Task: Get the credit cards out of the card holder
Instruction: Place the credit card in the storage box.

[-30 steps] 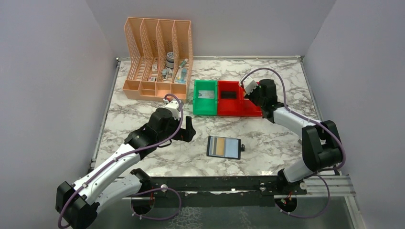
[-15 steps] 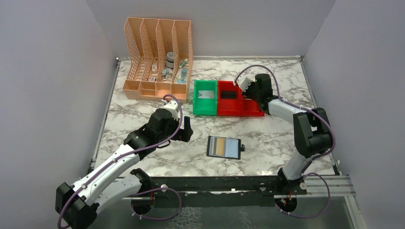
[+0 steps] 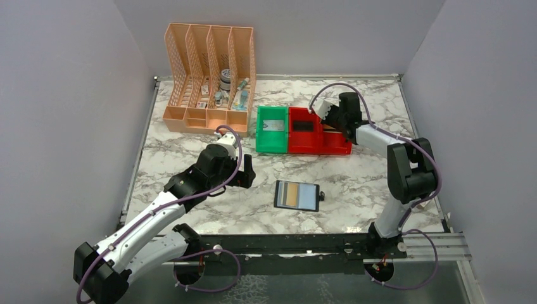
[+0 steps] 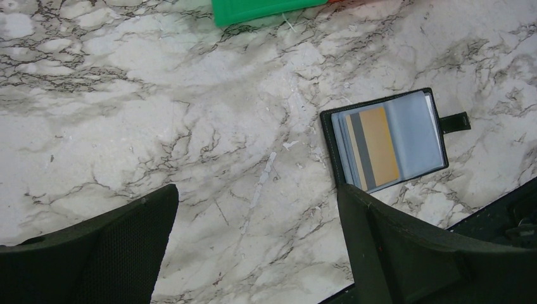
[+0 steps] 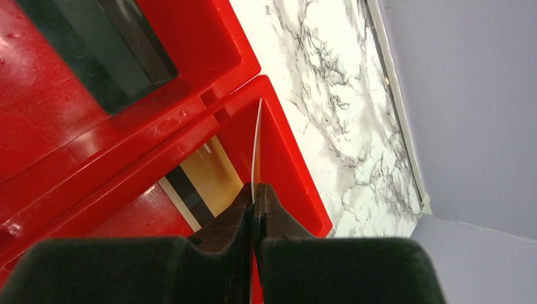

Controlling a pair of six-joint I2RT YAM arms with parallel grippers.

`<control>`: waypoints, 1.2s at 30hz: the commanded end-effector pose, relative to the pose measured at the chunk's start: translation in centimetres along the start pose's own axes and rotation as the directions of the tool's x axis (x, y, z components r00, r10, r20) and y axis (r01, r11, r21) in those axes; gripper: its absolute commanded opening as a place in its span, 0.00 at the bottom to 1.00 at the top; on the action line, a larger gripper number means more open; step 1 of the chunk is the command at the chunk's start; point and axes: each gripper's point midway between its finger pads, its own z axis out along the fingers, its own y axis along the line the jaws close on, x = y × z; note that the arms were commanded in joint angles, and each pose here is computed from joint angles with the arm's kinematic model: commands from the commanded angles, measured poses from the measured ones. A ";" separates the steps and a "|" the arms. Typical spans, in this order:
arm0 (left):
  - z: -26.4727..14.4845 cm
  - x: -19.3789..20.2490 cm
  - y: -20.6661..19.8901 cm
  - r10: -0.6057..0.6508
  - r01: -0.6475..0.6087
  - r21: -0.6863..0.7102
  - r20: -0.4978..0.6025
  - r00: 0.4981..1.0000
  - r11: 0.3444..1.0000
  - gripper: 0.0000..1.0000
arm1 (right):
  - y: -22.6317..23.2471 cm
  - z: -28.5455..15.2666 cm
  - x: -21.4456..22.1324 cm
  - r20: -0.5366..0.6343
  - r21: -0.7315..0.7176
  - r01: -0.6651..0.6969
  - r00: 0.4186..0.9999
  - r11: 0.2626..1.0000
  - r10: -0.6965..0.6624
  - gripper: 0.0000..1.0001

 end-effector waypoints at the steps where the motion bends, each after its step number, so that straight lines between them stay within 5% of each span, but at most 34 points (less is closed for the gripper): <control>1: -0.4 -1.7 -0.3 0.015 -0.015 -0.004 0.041 0.999 1.000 0.99 | 0.8 0.7 0.0 0.011 -0.068 -0.004 1.000 0.998 0.004 0.01; 24: -0.8 -1.9 -0.1 0.017 -0.016 -0.008 0.056 0.998 1.000 0.99 | 2.2 3.3 1.9 -0.027 -0.122 0.005 1.000 0.992 -0.008 0.01; 36: -0.7 -1.8 -0.1 0.019 -0.018 -0.008 0.053 0.998 1.000 0.99 | 4.0 2.6 2.7 -0.037 -0.197 0.008 0.999 0.980 -0.015 0.21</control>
